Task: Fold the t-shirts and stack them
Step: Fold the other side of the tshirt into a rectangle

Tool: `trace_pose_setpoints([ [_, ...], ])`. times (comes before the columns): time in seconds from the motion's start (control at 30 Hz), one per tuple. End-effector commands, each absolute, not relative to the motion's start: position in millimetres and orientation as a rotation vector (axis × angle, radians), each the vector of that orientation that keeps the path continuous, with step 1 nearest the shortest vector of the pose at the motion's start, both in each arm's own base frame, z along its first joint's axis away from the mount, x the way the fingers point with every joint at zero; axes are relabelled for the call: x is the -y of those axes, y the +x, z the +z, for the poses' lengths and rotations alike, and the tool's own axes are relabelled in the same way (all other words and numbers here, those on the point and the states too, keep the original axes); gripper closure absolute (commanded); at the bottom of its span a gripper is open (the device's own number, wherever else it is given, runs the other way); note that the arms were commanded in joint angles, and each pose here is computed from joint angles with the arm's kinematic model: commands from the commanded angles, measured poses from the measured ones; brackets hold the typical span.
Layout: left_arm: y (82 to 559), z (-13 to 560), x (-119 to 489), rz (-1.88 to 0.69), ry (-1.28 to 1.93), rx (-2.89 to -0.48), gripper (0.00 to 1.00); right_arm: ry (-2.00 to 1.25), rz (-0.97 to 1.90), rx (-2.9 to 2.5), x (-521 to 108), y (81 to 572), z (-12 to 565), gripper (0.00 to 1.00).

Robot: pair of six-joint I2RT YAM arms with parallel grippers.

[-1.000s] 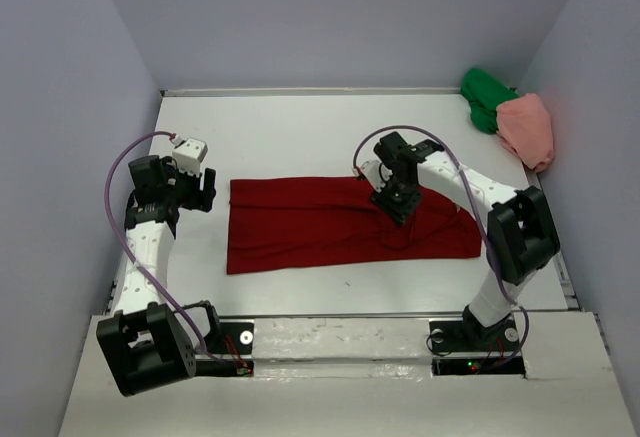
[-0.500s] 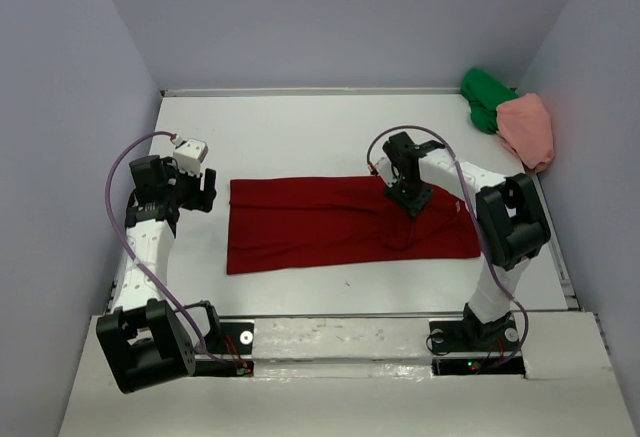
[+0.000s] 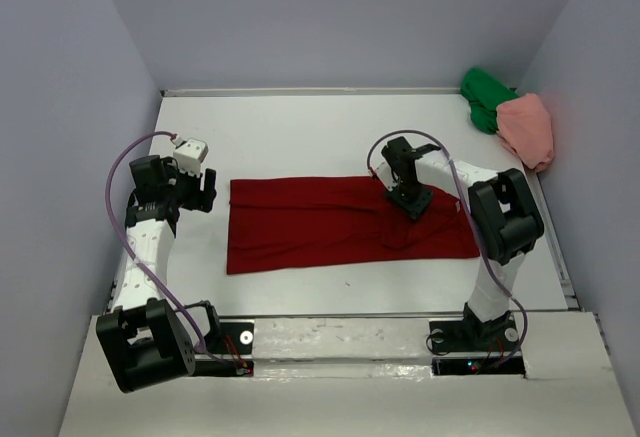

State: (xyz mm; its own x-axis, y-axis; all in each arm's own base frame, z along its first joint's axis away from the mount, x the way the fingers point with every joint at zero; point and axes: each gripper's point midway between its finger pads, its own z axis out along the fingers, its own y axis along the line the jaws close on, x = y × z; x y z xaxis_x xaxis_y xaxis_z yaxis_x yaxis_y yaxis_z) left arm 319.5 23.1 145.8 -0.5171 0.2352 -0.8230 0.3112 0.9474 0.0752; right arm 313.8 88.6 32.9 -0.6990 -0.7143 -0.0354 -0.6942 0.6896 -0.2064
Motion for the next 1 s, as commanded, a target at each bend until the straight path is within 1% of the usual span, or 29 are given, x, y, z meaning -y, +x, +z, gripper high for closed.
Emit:
trace_pose_setpoints([
  [0.0,325.4,158.5,-24.1,-0.09,0.404,-2.1,0.23,-1.14,-0.278,-2.785,-85.5,320.5,26.4,0.63],
  [0.07,325.4,158.4,-24.3,-0.089,0.403,-2.1,0.23,-1.142,-0.281,-2.789,-85.2,320.4,25.4,0.77],
  [0.13,325.4,158.4,-24.6,-0.087,0.402,-2.101,0.23,-1.143,-0.281,-2.785,-85.2,320.7,26.4,0.82],
  [0.2,325.7,158.6,-24.7,-0.086,0.403,-2.099,0.23,-1.144,-0.281,-2.783,-84.9,320.0,28.0,0.9],
  [0.3,325.6,159.5,-24.3,-0.088,0.402,-2.098,0.23,-1.141,-0.287,-2.779,-83.9,319.6,31.2,0.96],
  [0.5,325.1,161.6,-23.6,-0.09,0.402,-2.093,0.23,-1.124,-0.292,-2.776,-81.3,314.6,45.8,0.98],
  [0.57,325.1,163.7,-23.1,-0.09,0.405,-2.086,0.23,-1.115,-0.298,-2.771,-79.3,311.7,53.7,1.0],
  [0.77,324.2,169.1,-21.3,-0.095,0.411,-2.068,0.23,-1.089,-0.283,-2.769,-75.6,298.2,72.0,1.0],
  [0.97,323.8,170.3,-18.3,-0.108,0.422,-2.06,0.23,-1.077,-0.248,-2.805,-74.0,282.1,75.2,1.0],
])
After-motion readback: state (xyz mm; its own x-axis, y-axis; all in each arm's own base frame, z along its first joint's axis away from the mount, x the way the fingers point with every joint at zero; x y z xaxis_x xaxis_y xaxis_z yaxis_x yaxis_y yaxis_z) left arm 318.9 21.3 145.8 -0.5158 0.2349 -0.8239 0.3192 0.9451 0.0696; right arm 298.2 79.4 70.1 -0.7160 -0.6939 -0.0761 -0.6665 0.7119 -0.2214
